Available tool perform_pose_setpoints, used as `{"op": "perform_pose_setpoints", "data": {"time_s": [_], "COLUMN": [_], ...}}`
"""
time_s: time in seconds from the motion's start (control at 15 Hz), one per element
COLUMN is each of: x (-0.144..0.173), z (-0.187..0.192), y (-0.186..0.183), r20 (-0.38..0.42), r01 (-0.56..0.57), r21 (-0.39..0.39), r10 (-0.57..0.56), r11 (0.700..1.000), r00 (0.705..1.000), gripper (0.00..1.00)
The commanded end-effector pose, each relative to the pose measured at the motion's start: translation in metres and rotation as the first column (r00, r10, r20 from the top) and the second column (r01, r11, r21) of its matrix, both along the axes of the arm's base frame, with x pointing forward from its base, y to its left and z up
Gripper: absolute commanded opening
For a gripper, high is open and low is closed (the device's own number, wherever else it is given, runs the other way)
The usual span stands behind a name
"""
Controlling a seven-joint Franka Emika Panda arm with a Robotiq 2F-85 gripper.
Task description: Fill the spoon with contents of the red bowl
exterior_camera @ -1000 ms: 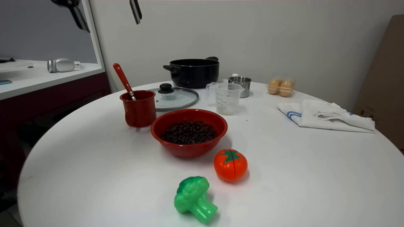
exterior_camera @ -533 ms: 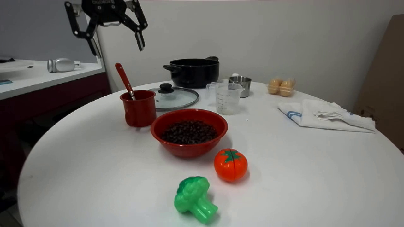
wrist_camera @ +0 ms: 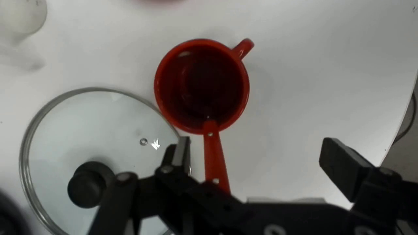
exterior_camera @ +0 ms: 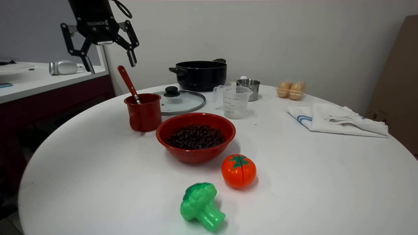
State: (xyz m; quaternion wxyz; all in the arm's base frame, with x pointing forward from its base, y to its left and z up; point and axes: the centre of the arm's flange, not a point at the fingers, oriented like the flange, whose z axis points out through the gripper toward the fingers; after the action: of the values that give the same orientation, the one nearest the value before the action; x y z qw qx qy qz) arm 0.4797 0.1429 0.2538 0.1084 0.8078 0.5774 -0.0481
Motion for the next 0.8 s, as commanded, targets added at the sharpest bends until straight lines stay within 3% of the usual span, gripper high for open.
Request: {"op": "perform_pose_setpoints", "data": {"time_s": [0.0,0.73], "x": [0.009,0.019], "z": [0.016,0.006], "y": [0.019,0.029], "r20": [0.042,0.046], "r01": [-0.058,-0.095], "r21": [0.044,0.045], "r10": [0.056,0.093], "r11": [0.997,0.994], "r00": [0.998,0.995], "gripper": [1.00,1.00]}}
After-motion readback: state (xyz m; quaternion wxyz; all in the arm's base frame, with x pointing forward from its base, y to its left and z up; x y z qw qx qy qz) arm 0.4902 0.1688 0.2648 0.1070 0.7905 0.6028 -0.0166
